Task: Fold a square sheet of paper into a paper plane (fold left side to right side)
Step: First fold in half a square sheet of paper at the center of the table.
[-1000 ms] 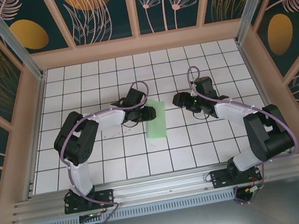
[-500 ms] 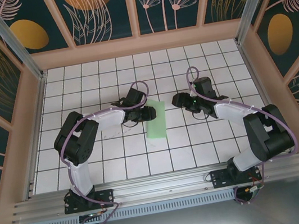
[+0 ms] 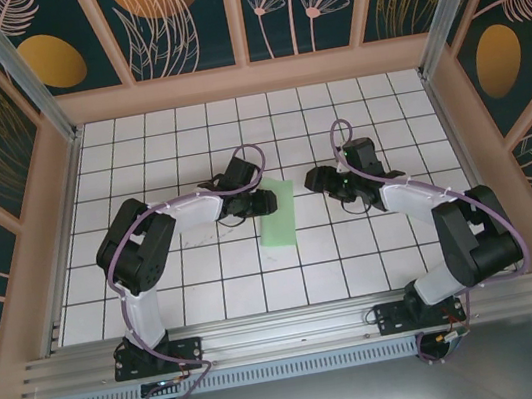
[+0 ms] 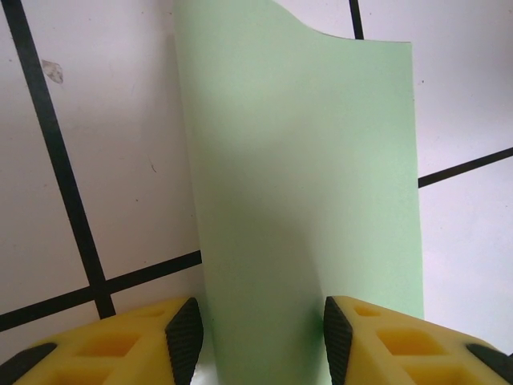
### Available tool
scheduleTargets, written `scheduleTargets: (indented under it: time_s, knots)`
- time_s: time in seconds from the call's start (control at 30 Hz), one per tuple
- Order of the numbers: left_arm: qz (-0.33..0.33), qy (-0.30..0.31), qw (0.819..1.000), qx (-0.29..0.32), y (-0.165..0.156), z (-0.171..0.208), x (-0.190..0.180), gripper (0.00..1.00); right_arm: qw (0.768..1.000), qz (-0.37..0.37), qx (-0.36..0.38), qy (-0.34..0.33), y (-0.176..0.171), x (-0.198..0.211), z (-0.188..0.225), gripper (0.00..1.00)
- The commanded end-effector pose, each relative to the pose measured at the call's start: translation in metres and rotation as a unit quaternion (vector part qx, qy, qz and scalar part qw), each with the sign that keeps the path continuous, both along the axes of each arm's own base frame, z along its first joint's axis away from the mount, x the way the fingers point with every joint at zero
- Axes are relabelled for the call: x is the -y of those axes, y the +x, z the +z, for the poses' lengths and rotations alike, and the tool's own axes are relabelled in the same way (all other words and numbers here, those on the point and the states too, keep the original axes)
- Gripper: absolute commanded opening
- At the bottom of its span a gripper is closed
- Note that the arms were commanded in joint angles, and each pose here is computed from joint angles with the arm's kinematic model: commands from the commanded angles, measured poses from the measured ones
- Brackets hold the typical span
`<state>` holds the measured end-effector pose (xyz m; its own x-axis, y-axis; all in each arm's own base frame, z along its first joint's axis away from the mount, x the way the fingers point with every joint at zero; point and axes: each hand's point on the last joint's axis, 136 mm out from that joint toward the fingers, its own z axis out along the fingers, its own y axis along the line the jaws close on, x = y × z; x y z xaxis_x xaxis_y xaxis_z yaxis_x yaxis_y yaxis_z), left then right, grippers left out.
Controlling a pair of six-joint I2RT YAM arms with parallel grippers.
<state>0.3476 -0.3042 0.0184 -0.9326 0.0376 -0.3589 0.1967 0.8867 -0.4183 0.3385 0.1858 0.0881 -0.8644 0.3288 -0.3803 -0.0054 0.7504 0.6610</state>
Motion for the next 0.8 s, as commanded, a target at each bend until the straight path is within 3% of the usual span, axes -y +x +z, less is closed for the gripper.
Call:
scheduleTargets:
  time_s: [0.0,0.77]
  knots:
    - [-0.006,0.047,0.998,-0.027,-0.0133,-0.0369,-0.0128,0.48,1.000,0.011,0.012,0.001,0.0049,-0.0056,0.0057,0.68]
    - [0.000,0.045,0.999,-0.030,-0.0112,-0.0385,-0.0115,0.50,1.000,0.021,0.015,0.006,0.0056,-0.0124,0.0097,0.67]
